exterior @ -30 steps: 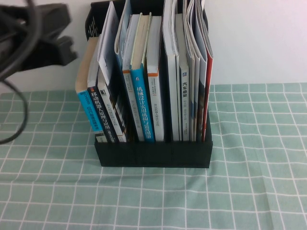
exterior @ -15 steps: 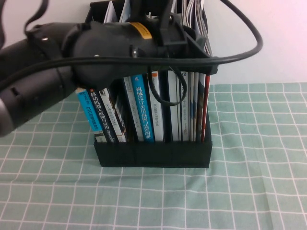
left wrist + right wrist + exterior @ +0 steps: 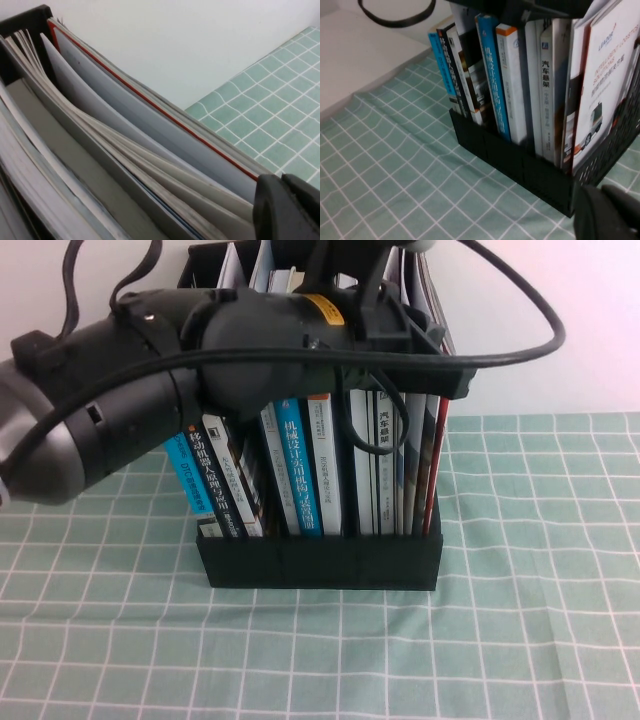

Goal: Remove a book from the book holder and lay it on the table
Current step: Hold the bookshelf

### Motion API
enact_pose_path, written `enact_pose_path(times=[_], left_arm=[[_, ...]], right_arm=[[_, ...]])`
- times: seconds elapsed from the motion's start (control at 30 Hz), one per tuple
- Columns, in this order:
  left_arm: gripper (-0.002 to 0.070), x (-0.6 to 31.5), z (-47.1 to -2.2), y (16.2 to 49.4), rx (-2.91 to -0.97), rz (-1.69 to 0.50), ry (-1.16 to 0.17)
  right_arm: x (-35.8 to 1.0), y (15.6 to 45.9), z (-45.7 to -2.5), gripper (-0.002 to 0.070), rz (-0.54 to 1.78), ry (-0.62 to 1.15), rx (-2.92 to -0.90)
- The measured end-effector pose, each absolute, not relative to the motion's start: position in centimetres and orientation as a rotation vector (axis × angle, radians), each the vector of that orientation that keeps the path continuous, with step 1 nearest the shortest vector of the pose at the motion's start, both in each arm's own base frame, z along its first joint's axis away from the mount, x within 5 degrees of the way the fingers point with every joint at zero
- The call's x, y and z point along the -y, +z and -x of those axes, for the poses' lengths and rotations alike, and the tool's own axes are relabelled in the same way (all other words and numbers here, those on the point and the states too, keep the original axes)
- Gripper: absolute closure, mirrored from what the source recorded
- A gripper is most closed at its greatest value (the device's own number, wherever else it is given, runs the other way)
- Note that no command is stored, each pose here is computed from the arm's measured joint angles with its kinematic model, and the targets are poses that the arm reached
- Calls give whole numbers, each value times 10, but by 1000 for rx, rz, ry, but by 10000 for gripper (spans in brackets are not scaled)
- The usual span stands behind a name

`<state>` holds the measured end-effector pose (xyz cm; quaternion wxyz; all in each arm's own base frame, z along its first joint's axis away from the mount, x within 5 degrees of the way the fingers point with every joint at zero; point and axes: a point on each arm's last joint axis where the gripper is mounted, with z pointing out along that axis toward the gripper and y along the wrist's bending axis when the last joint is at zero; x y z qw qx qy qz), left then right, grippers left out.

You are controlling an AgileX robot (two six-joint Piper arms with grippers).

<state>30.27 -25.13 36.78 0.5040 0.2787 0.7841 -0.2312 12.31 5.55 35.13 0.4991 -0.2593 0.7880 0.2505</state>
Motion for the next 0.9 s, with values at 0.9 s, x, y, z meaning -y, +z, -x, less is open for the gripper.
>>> enact_pose_path(times=[0.9], left_arm=[[678, 247, -301, 376, -2041, -684, -655]], right_arm=[[-63, 352, -146, 665, 736, 692, -1759]])
